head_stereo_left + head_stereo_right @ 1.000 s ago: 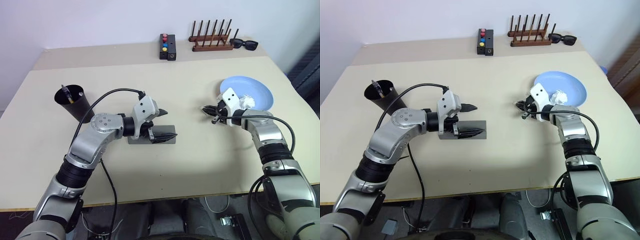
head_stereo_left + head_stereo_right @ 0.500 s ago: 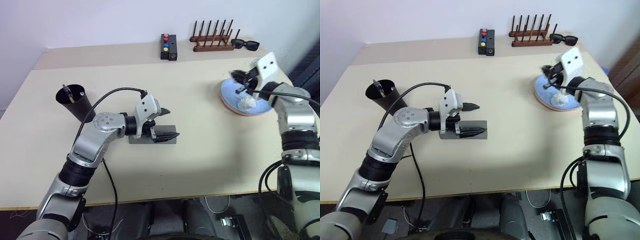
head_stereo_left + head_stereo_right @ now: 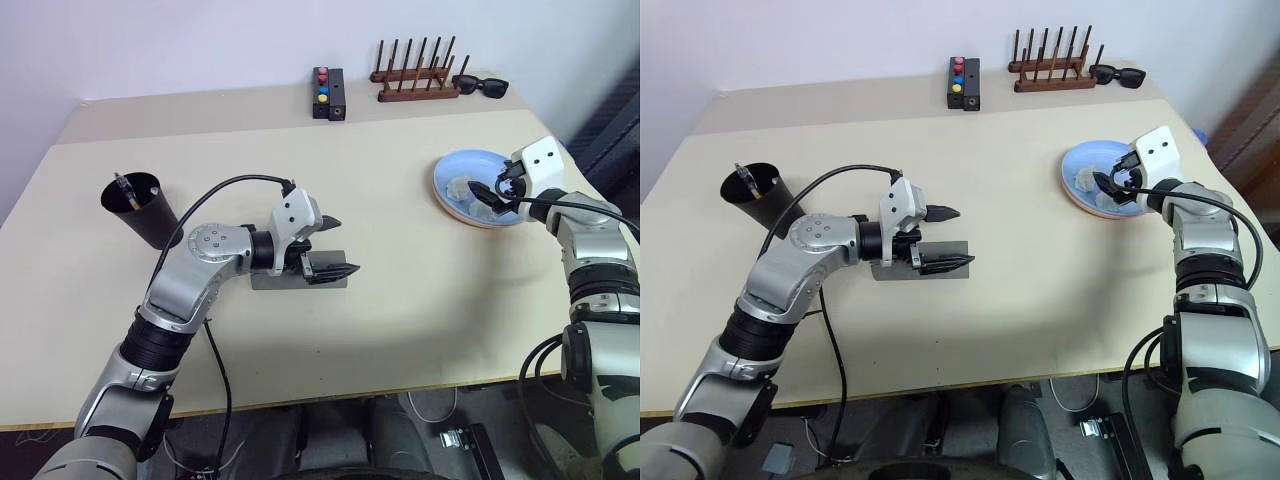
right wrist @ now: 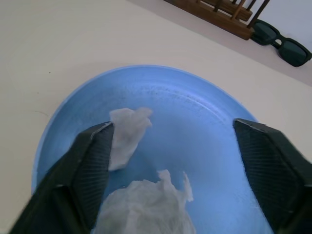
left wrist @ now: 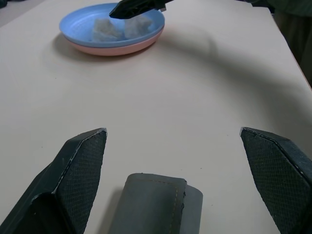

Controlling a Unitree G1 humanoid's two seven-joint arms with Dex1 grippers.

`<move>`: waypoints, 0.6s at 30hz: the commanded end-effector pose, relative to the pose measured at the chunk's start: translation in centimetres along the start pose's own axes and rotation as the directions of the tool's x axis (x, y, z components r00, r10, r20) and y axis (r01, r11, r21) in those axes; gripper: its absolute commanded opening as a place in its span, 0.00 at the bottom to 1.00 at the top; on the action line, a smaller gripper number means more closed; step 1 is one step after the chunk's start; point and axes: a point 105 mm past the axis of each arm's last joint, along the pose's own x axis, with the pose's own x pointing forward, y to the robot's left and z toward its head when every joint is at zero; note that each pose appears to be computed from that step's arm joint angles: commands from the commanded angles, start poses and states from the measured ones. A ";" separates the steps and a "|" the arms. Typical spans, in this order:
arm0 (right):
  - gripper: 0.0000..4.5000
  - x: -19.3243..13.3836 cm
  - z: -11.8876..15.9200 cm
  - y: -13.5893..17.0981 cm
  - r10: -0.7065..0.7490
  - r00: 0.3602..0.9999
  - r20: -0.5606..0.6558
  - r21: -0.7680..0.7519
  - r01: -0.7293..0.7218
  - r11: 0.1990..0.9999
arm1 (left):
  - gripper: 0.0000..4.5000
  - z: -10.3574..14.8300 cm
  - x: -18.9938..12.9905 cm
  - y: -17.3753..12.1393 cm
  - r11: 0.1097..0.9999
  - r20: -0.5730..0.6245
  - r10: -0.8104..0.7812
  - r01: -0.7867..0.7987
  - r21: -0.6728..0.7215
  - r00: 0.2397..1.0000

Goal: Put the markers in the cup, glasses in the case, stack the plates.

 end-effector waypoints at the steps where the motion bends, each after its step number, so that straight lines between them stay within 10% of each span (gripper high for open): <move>1: 0.87 -0.5 4.9 -0.1 0.018 0.980 0.198 0.007 -0.019 1.000 | 1.00 1.6 -0.7 0.9 0.997 0.082 0.072 -0.074 0.019 0.994; 9: 0.87 -5.3 7.8 5.5 0.352 0.878 0.325 -0.011 -0.369 0.929 | 1.00 3.3 -4.8 4.7 0.881 0.320 0.461 -0.470 -0.052 0.828; 18: 0.87 -11.3 4.1 7.0 0.460 0.875 0.152 0.058 -0.472 0.880 | 1.00 -0.9 -8.6 1.9 0.904 0.235 0.427 -0.409 -0.123 0.873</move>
